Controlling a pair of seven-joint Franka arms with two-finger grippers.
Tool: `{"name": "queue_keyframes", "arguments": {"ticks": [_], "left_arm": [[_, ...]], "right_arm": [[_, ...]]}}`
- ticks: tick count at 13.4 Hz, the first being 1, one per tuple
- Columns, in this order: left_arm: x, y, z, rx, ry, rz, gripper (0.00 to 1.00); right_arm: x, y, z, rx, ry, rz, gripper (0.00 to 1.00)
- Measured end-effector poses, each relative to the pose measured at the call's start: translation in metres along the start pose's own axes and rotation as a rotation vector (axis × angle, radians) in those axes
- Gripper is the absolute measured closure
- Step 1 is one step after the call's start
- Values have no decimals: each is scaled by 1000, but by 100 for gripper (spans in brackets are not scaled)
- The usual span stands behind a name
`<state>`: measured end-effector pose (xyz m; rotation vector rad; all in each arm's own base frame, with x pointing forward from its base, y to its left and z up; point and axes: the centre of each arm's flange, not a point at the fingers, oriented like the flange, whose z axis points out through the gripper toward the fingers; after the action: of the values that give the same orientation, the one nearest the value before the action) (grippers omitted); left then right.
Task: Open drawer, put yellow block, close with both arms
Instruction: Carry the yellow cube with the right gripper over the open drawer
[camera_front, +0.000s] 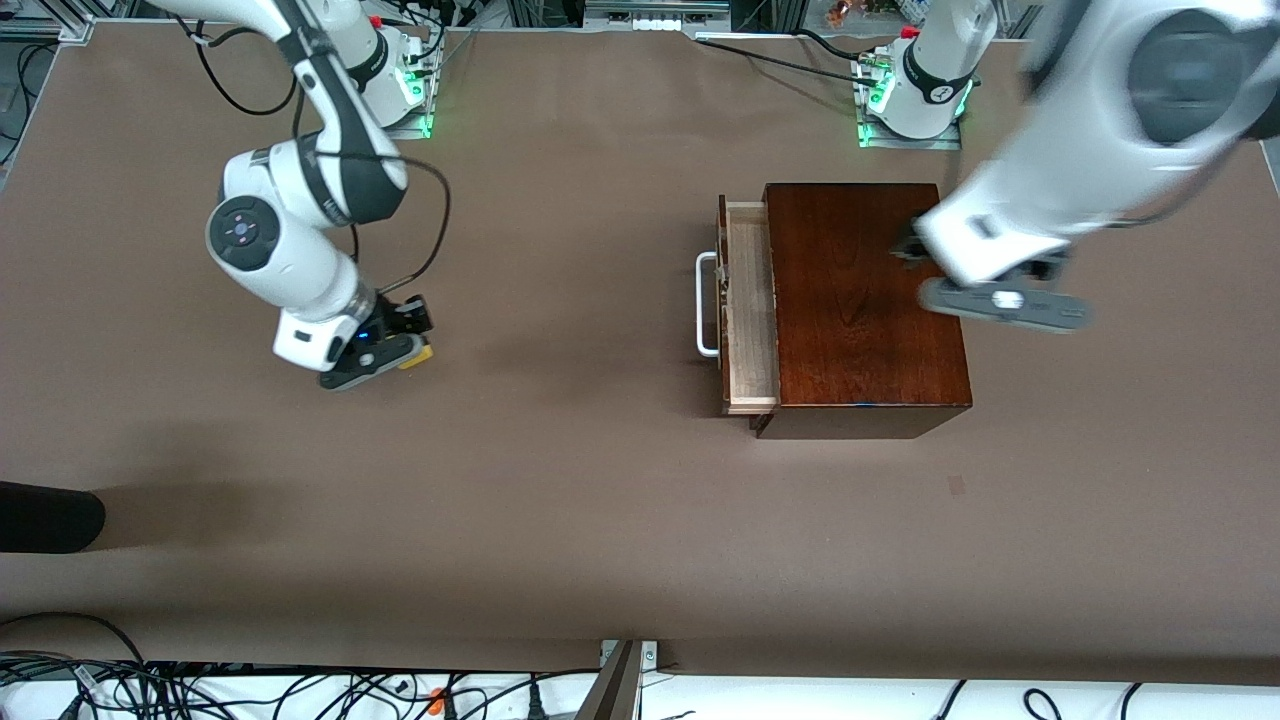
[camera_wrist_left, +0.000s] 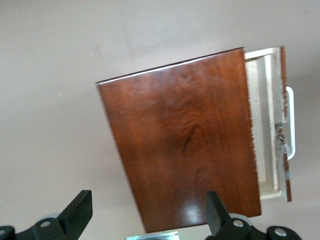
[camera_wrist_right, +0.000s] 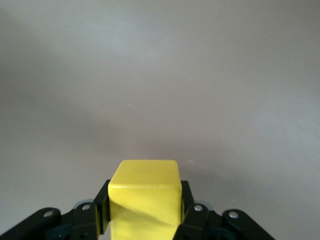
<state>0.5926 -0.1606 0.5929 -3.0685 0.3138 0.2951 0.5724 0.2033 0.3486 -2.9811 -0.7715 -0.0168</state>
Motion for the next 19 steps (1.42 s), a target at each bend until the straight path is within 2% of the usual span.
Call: {"name": "queue_keyframes", "arguments": {"ticks": [2,4,5,7,8,10,14,19], "left_arm": [[-6,-40,-4,-23,-2,0,0],[-16,-68,1,-45,-4,1,0],[-22,-81,6,-50,11,-14,0],[-33,-101,16,-50,90,-44,0],[-41,-104,21,-48,127,-52,0],[-57,-108,28,-48,156,-65,0],[-67,-113,36,-51,136,-77,0],[-68,-116,38,-53,128,-84,0]], "right_arm": [[16,-45,-18,-23,26,-115,44],[26,-101,-32,-79,51,-269,44],[30,-131,-39,-107,65,-343,44],[33,-206,-51,-143,77,-488,44],[32,-241,-54,-147,78,-547,44],[36,-293,-52,-134,70,-626,44],[48,-381,-31,-91,89,-756,44],[60,-437,-37,-106,152,-848,44]]}}
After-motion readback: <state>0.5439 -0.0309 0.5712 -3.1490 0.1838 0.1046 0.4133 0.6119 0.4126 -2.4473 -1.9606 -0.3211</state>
